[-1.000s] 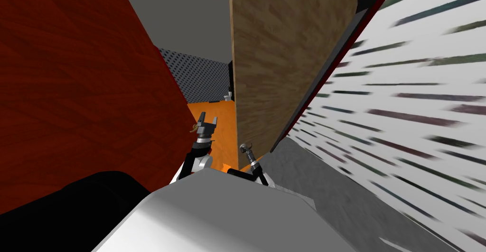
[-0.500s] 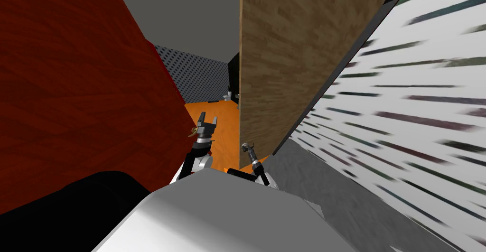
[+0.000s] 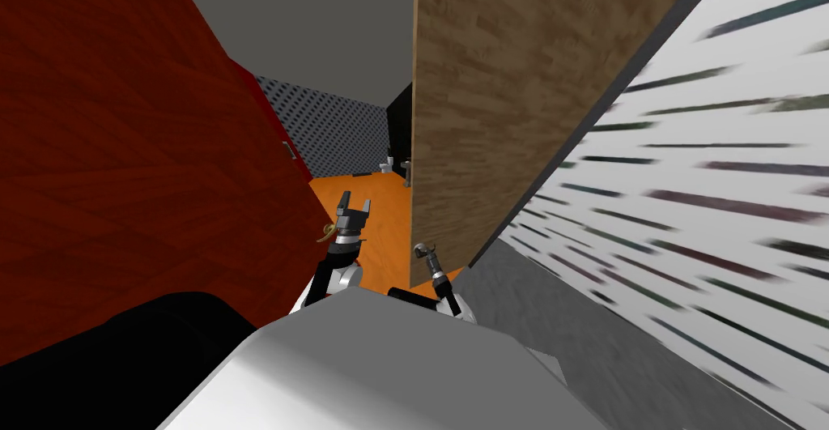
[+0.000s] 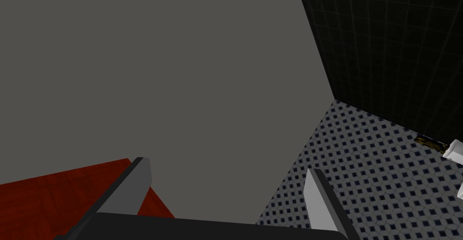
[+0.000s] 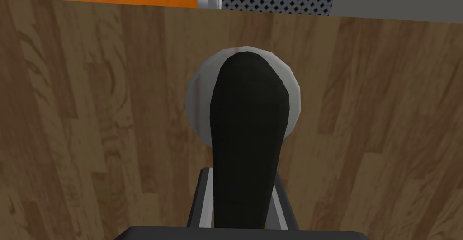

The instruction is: Push the door open

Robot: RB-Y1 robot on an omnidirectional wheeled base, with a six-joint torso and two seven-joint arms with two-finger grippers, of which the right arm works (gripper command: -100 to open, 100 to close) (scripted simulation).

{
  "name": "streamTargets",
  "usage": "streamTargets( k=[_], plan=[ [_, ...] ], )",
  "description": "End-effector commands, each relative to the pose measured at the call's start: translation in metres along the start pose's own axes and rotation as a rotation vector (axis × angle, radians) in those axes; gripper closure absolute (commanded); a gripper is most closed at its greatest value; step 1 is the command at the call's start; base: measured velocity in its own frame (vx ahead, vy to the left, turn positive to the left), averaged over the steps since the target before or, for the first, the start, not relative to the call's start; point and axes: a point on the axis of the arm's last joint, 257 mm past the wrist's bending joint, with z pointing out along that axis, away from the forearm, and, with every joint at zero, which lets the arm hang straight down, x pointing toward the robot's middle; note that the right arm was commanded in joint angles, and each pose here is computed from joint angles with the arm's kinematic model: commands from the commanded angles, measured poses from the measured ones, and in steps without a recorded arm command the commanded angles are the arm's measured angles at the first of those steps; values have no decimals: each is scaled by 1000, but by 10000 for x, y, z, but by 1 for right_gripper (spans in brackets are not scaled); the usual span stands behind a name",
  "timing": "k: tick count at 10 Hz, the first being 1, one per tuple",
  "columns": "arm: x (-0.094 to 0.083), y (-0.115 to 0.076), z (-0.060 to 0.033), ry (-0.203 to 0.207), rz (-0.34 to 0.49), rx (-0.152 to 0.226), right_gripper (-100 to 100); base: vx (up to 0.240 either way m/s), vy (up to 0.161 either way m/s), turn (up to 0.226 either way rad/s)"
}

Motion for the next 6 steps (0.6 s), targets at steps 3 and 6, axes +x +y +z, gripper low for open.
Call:
streamTargets(
  k=[3, 6],
  plan=[
    [-264, 45, 37, -57, -7, -11, 100, 86, 98, -28],
    [-390, 45, 41, -93, -4, -11, 100, 73, 106, -40]
  ],
)
